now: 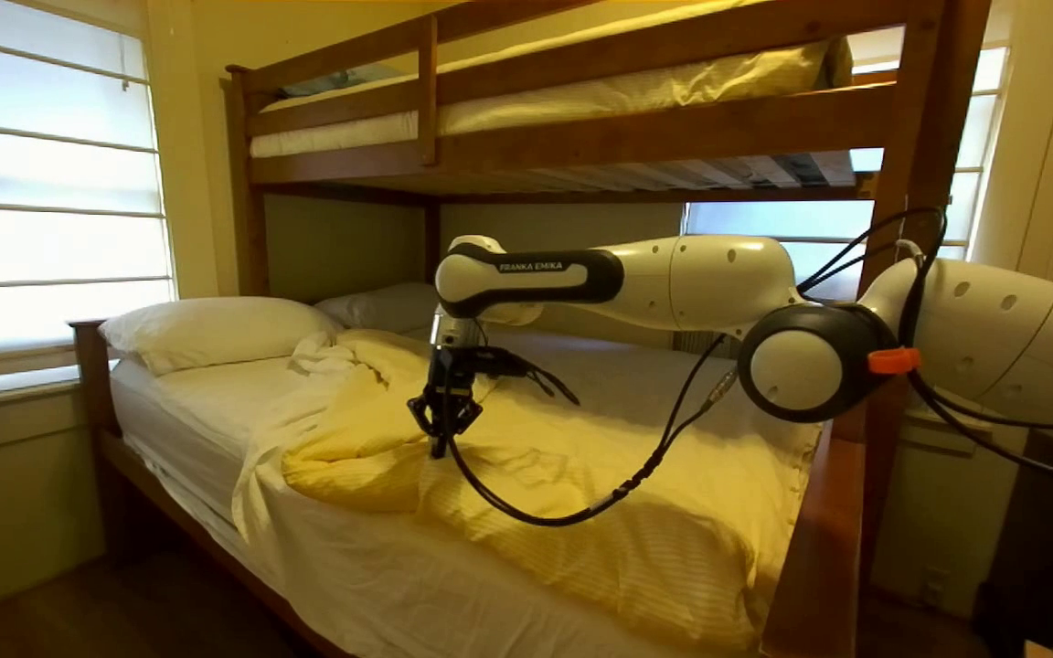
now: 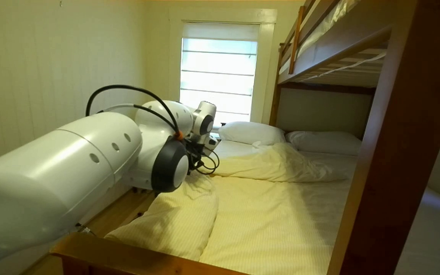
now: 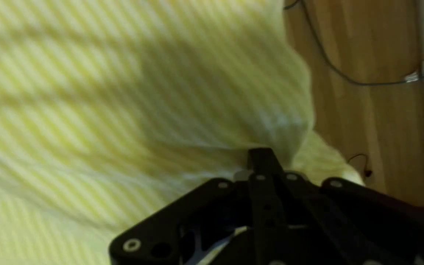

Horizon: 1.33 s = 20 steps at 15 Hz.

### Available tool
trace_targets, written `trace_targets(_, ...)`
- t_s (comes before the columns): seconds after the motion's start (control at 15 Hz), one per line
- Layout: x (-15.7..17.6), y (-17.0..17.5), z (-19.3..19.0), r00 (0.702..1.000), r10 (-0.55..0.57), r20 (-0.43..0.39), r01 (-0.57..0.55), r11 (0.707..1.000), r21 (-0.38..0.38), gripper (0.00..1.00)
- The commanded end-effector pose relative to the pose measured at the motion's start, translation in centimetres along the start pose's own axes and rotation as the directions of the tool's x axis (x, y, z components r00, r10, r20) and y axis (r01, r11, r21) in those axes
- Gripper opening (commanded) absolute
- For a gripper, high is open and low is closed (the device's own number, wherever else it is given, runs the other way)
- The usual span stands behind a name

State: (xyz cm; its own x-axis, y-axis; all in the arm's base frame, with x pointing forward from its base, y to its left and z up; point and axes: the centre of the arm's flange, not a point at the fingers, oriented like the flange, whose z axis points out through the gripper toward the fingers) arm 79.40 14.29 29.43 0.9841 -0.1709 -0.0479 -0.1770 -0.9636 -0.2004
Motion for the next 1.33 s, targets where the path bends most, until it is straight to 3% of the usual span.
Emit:
trace_targets(0.0, -4.4, -3.5, -1.1, 0.995, -0.028, 0.095, 0.017, 0.993, 0.117, 0.00)
trace_targets(0.07, -4.5, -3.6, -1.7, 0.996, -0.032, 0.088, 0.026, 0.997, 0.078, 0.00)
trace_targets(0.2, -3.9, -2.4, -4.6, 1.000, -0.012, 0.014, 0.013, 0.996, -0.088, 0.00)
trace_targets(0.27, -3.7, -1.6, -6.2, 1.000, -0.019, 0.002, 0.019, 0.990, -0.137, 0.00)
trace_targets(0.53, -3.1, 4.3, -11.1, 0.997, 0.015, -0.075, -0.041, 0.937, -0.347, 0.00)
trace_targets(0.6, -1.3, 1.6, -10.1, 0.998, 0.008, -0.065, -0.025, 0.965, -0.260, 0.01)
trace_targets(0.73, -0.9, 3.7, -11.8, 0.996, 0.026, -0.084, -0.051, 0.951, -0.304, 0.01)
trace_targets(0.93, -0.9, 3.9, -11.5, 0.996, 0.029, -0.081, -0.053, 0.948, -0.315, 0.00)
trace_targets(1.27, 2.1, 8.3, -5.4, 0.994, 0.106, 0.008, -0.101, 0.969, -0.224, 0.00)
